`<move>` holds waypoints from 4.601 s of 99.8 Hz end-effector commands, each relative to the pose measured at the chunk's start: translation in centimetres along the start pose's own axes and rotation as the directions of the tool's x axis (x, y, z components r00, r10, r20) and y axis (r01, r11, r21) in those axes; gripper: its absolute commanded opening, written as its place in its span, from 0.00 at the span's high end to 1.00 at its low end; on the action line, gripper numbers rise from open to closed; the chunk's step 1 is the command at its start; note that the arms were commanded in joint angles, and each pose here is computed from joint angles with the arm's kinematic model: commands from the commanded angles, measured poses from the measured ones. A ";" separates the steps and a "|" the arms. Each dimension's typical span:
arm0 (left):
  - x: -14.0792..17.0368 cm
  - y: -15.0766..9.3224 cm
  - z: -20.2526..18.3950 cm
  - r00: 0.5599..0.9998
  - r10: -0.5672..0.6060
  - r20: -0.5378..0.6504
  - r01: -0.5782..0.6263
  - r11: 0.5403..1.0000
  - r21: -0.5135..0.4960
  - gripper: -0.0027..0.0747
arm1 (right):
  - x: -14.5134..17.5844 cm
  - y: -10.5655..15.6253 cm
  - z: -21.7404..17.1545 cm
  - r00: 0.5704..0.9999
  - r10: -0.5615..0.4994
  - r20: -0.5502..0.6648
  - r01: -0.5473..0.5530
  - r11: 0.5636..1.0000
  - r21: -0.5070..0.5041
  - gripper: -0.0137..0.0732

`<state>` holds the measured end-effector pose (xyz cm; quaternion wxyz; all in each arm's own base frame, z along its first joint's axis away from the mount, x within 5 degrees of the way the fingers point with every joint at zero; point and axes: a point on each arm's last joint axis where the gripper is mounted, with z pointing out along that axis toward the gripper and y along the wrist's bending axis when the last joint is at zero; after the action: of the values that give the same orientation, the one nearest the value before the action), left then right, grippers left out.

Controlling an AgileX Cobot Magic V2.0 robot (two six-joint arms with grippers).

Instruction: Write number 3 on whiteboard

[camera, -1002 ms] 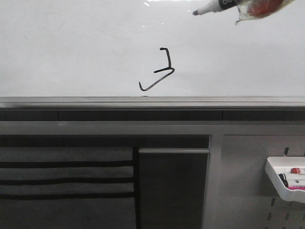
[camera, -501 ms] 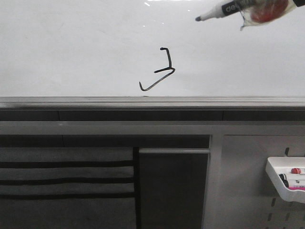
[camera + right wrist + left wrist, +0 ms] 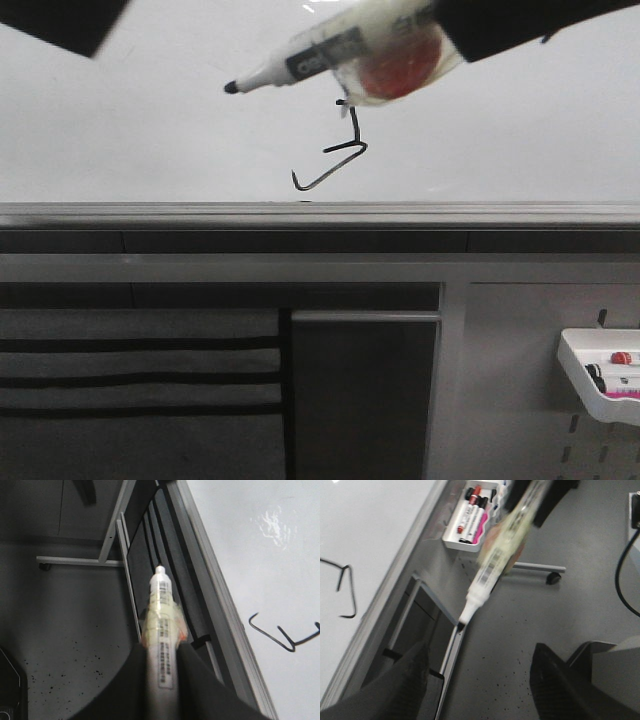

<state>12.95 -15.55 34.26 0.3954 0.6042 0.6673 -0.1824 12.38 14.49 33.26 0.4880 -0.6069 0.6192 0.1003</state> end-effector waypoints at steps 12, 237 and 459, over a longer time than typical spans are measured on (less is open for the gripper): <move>-3.0 0.4 3.0 0.995 0.095 0.008 -0.096 0.994 0.046 0.44 | -1.2 -0.7 0.5 0.998 -0.017 0.064 0.014 0.998 0.056 0.90; 11.9 16.4 4.2 0.599 -0.733 0.322 0.758 0.389 -0.524 0.97 | 2.4 -4.4 -5.0 0.931 0.363 0.040 -0.355 0.873 0.335 0.50; 13.7 -4.5 -7.4 0.771 -0.359 0.526 0.637 0.454 -0.624 0.99 | 5.0 0.2 -12.1 0.662 0.617 0.426 -0.740 0.449 0.501 0.93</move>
<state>6.71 -2.14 26.46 0.6130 0.1270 0.7761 -0.0762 7.08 2.78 34.33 0.6032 -0.1039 0.7803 0.1285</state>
